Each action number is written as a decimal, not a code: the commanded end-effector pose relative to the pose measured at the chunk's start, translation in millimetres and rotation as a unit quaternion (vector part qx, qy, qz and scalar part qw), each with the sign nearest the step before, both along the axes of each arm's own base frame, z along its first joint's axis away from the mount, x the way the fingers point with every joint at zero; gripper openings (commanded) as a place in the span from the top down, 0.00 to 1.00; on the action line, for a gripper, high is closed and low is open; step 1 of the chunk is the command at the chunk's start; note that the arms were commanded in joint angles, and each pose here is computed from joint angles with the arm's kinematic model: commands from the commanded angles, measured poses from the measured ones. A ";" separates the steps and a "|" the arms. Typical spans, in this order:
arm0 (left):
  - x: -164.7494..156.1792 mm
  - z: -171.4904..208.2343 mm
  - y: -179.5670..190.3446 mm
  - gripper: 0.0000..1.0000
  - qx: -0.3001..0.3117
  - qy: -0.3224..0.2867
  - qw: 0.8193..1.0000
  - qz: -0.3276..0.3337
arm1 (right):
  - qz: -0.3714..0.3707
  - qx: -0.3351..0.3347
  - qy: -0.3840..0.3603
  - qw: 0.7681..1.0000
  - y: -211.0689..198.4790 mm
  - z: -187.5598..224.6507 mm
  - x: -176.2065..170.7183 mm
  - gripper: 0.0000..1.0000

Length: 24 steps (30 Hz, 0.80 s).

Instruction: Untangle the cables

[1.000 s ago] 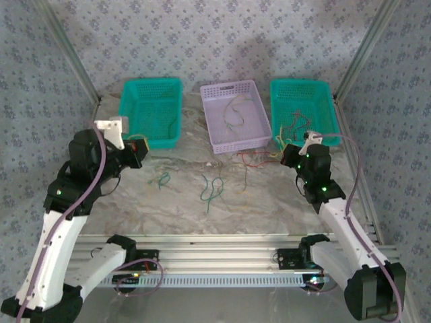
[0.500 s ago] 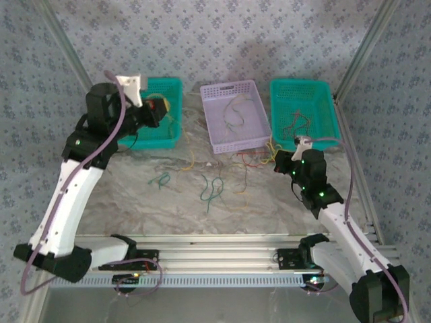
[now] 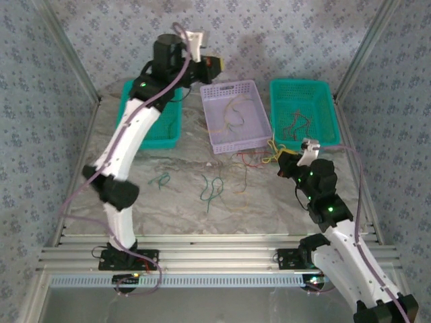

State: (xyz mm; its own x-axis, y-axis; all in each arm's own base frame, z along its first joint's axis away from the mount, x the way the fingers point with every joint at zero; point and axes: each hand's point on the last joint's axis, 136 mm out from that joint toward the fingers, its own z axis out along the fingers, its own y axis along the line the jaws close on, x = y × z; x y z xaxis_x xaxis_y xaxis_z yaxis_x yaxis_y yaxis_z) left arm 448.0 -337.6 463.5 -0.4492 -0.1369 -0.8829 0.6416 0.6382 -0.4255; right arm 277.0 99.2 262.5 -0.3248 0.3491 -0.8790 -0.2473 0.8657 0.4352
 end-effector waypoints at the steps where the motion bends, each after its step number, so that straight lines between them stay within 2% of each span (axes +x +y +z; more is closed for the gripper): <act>1: 11.7 -28.5 -29.1 1.00 0.018 0.024 0.999 -0.040 | 0.005 0.006 -0.014 1.000 0.1 17.5 -11.1 1.00; 4: 35.9 -57.0 -45.9 1.00 0.006 0.037 0.999 -0.039 | 0.015 0.010 -0.026 0.999 1.7 27.5 -19.7 1.00; 7: 43.7 -78.1 -60.7 1.00 0.015 0.043 0.998 -0.047 | 0.027 0.010 -0.032 0.999 4.0 33.8 -26.0 1.00; 14: 49.8 -146.1 -86.3 1.00 0.051 0.095 0.992 -0.060 | 0.024 0.012 -0.042 0.999 0.9 42.1 -32.3 1.00; 17: 47.3 -171.6 -90.5 0.96 0.078 0.113 0.989 -0.063 | 0.021 0.011 -0.046 0.999 -0.6 46.4 -32.3 1.00; 18: 47.5 -175.5 -90.6 0.89 0.081 0.116 0.988 -0.063 | 0.021 0.011 -0.046 0.999 -0.3 47.4 -32.2 1.00; 22: 46.5 -166.9 -86.3 0.52 0.085 0.106 0.989 -0.057 | 0.021 0.004 -0.044 0.999 -0.5 50.6 -31.8 1.00; 24: 45.7 -159.6 -82.1 0.38 0.090 0.097 0.990 -0.051 | 0.018 0.001 -0.047 0.999 -1.9 52.8 -31.9 1.00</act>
